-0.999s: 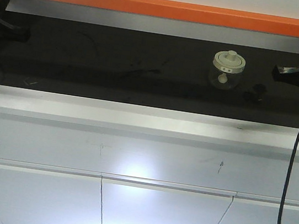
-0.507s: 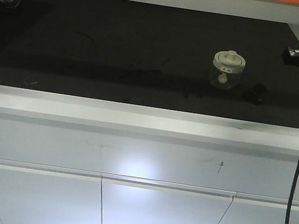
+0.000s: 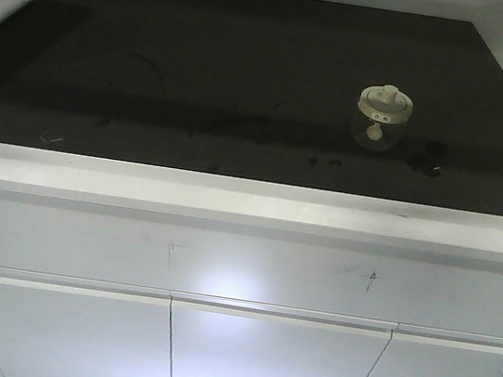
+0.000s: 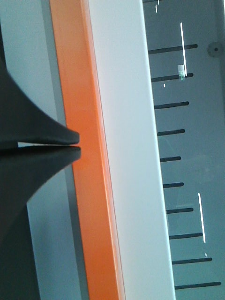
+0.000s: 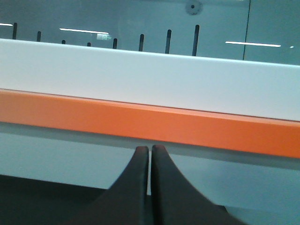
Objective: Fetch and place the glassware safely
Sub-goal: 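Release the sash and withdraw both grippers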
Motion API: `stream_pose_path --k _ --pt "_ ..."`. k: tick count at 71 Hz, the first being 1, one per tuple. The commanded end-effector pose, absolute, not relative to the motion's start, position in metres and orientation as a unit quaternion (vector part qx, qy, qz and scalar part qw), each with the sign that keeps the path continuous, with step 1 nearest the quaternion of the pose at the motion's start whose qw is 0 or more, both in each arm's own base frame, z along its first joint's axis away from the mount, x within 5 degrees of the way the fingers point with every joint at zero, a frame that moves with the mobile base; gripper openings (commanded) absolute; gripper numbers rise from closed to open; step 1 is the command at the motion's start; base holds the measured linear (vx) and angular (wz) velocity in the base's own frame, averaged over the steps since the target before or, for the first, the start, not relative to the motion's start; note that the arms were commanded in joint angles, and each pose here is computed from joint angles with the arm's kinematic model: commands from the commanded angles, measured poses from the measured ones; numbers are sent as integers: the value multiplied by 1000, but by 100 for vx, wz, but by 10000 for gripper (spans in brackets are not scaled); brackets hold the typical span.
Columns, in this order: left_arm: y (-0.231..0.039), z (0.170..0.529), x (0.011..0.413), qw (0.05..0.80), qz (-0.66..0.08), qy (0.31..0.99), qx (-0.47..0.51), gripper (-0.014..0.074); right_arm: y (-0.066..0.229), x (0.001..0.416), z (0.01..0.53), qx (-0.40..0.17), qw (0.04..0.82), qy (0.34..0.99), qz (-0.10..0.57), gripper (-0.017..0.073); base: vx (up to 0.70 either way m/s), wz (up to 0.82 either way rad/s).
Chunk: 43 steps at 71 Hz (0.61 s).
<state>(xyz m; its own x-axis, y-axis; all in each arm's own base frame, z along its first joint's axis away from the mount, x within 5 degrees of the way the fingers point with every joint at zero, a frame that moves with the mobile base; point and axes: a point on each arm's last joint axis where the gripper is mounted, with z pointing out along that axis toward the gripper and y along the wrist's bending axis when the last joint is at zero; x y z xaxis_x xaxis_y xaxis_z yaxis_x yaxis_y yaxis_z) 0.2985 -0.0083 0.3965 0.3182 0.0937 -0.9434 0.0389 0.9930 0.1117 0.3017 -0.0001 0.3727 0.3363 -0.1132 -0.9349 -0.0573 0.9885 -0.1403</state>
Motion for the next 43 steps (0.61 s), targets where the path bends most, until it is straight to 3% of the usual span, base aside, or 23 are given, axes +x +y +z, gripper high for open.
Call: stream_pose_path --k 1,29,43 --pt "-10 425 282 842 9 536 51 -7 1 289 400 -76 844 530 -20 -3 0 0" --pt "-8 427 263 800 17 598 47 -7 0 271 408 -60 816 574 -9 -3 0 0" --pt "-7 430 250 781 21 623 45 -7 13 260 401 -67 812 579 38 -3 0 0"
